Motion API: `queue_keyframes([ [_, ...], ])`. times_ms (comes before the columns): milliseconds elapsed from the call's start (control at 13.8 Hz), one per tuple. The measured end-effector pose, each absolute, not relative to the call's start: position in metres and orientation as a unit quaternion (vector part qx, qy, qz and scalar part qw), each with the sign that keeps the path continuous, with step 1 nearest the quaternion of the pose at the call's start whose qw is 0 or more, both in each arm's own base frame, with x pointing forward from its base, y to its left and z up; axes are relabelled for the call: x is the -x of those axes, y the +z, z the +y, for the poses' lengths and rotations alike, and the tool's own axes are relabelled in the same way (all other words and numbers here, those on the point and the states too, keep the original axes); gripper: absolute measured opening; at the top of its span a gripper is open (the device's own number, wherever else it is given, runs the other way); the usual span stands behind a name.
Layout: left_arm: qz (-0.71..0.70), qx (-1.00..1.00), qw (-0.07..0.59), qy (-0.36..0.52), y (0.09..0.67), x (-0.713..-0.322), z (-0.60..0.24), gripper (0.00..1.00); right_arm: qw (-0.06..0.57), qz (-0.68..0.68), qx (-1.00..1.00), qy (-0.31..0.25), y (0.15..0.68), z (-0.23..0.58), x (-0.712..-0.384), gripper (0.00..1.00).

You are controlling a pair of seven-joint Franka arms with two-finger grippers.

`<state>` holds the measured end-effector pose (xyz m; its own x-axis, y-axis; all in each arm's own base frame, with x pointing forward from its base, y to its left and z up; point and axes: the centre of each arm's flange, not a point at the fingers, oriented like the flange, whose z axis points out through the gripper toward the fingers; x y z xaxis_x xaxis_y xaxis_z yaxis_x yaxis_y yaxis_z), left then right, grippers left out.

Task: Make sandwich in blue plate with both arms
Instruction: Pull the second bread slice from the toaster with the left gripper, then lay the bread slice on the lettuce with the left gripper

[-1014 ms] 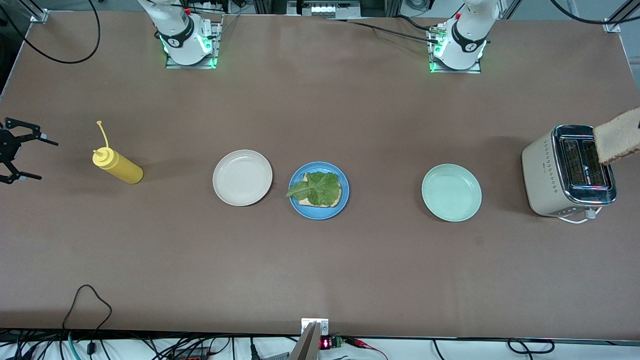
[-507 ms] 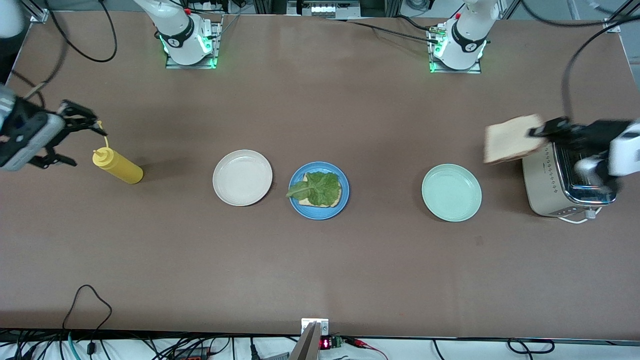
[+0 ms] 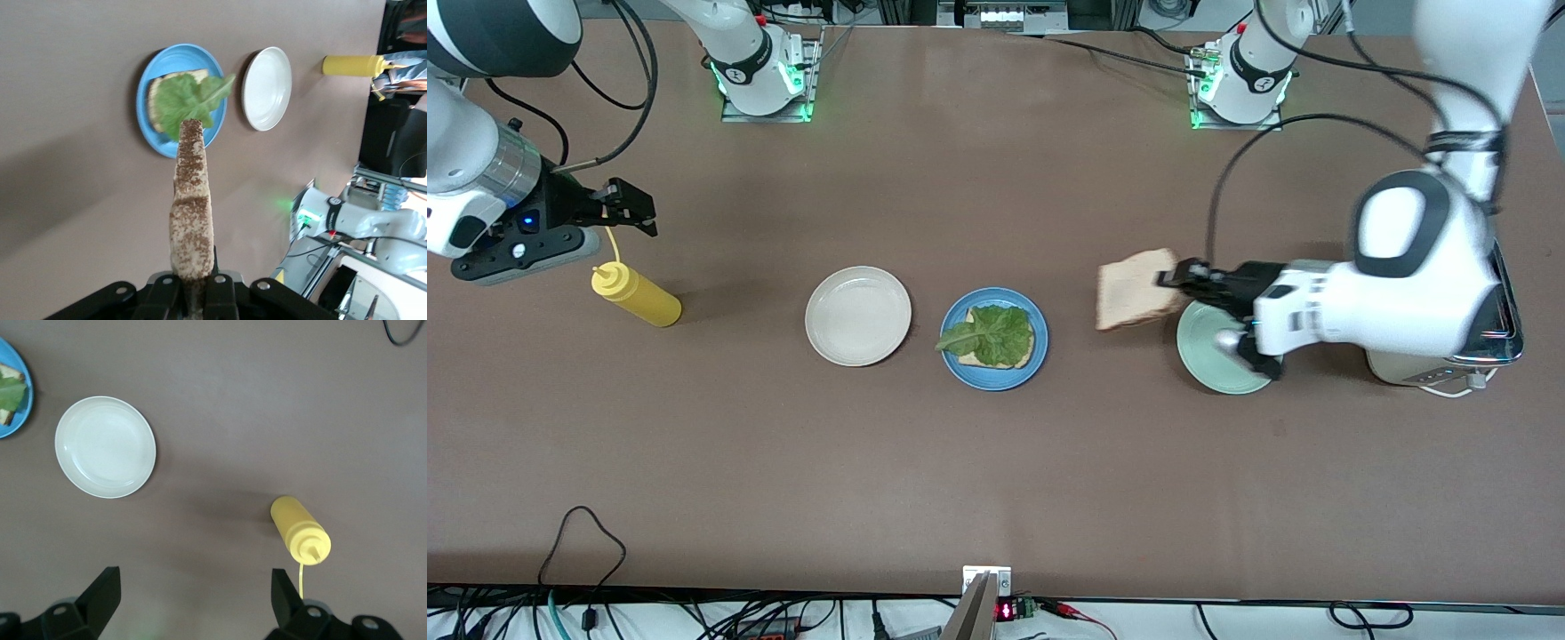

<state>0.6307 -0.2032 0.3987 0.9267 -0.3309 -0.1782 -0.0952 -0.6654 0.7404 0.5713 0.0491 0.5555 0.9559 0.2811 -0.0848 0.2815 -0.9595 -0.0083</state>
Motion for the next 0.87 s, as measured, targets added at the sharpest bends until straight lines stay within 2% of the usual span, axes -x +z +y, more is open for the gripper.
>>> queue_keyframes([
  [435, -0.052, -0.886, 0.442, -0.129, 0.297, -0.629, -0.306, 0.10, 0.020, 0.122, -0.991, -0.041, 0.555, 0.026, -0.574, 1.00],
  [652, -0.006, -0.875, 0.473, -0.107, 0.277, -0.618, -0.357, 0.10, 0.019, 0.115, -0.992, -0.052, 0.553, 0.019, -0.572, 1.00],
  [869, 0.003, -0.879, 0.466, -0.101, 0.255, -0.612, -0.371, 0.10, 0.019, 0.113, -0.992, -0.055, 0.551, 0.016, -0.572, 1.00],
])
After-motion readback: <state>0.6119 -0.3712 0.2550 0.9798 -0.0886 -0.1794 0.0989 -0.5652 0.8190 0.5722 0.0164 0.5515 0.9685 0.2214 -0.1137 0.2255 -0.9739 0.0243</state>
